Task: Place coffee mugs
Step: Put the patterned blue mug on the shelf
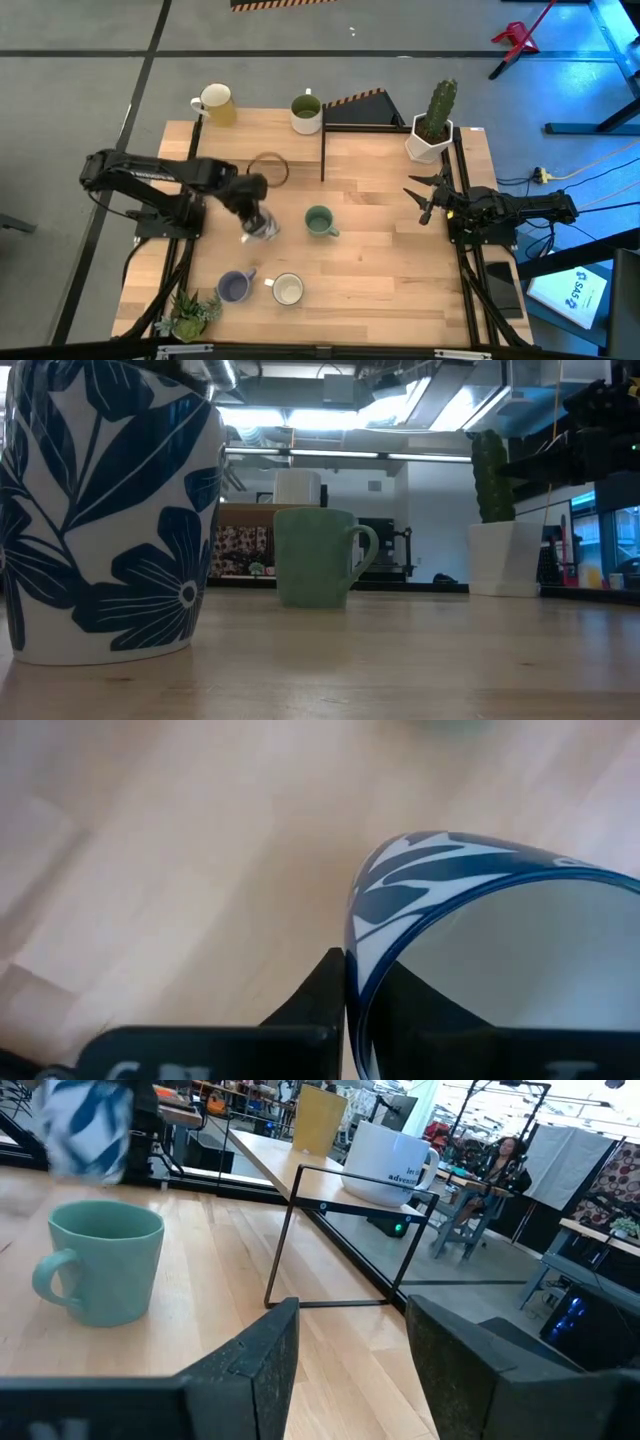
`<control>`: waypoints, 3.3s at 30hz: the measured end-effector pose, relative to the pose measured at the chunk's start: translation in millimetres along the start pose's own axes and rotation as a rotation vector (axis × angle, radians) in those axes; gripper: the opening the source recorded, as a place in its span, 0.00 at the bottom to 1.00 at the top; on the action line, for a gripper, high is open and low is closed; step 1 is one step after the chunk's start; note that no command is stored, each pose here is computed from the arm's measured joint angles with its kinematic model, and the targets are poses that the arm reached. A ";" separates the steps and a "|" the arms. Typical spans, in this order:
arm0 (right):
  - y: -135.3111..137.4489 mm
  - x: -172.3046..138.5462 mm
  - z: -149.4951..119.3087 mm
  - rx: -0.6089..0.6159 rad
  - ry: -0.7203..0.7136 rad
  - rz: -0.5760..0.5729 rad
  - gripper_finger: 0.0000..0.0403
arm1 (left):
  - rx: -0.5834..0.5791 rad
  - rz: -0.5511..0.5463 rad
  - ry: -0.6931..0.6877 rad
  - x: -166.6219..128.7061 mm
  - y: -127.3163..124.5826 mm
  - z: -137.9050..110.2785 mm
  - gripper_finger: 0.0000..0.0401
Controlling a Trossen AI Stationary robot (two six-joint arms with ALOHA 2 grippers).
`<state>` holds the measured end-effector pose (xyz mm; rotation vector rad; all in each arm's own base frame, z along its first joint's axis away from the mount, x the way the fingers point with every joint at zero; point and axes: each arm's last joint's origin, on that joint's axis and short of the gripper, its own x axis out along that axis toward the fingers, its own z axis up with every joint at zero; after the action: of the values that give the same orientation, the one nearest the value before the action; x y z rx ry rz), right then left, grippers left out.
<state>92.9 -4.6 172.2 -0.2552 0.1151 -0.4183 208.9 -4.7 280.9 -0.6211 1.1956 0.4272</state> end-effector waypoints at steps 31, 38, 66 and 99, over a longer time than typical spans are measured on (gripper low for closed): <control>2.5 3.3 -2.3 -0.019 0.034 0.003 0.44 | -0.190 0.421 -0.103 -89.7 141.9 157.3 0.05; -5.7 1.4 18.6 0.057 -0.121 -0.106 0.44 | -0.162 0.431 -0.066 -87.1 160.9 161.0 0.05; -11.1 -2.0 30.1 -0.027 -0.125 -0.133 0.44 | -0.106 0.360 -0.137 -91.4 178.7 167.5 0.09; -10.1 -1.5 27.3 -0.045 -0.097 -0.124 0.44 | -0.236 0.279 -0.045 -90.1 177.2 156.6 0.04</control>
<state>92.0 -6.9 201.3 -0.3274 0.0135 -0.5261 185.0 233.0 364.2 -0.6442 1.2019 0.8233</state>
